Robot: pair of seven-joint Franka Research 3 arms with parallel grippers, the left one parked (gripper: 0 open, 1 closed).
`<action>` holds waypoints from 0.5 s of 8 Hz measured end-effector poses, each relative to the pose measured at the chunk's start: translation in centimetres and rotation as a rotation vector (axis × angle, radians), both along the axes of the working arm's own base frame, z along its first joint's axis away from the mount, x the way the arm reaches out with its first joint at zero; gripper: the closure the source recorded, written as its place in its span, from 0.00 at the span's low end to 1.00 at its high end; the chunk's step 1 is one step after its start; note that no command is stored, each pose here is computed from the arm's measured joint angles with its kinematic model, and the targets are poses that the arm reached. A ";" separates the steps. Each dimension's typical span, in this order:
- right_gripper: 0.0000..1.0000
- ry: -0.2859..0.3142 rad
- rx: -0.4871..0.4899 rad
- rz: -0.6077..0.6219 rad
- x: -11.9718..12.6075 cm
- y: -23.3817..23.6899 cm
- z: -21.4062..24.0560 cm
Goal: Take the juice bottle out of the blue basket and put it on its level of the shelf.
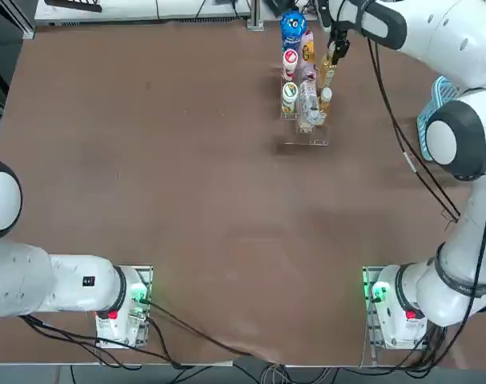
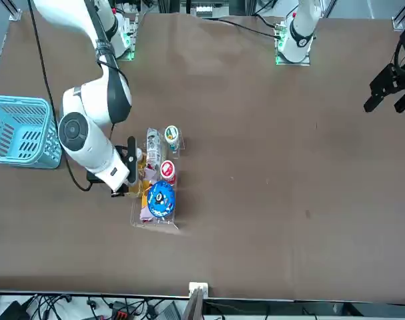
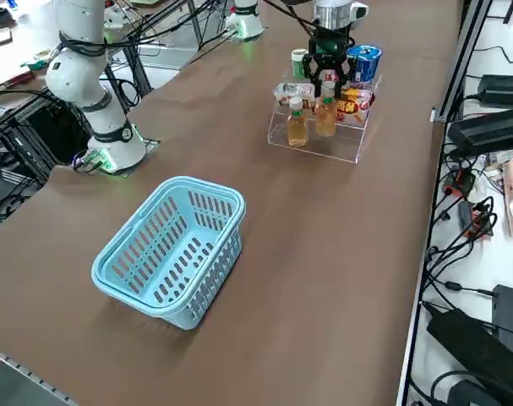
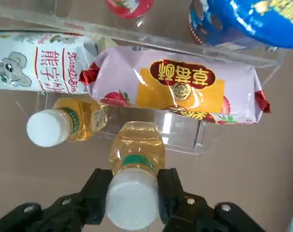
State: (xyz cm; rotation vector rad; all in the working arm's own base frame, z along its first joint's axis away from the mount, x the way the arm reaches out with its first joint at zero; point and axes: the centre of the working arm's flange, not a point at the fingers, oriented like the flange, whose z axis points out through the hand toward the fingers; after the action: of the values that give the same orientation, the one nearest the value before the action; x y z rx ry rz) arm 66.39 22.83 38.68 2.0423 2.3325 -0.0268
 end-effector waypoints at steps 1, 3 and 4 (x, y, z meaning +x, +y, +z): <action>0.45 -0.003 -0.004 0.003 0.1 0.0 -0.4; 0.45 -0.011 -0.003 0.004 0.5 0.1 -1.4; 0.45 -0.010 -0.004 0.004 0.6 0.1 -2.0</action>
State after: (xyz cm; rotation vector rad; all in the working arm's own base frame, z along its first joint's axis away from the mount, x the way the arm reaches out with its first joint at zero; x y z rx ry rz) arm 66.97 22.97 36.68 2.0309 2.3287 -0.0217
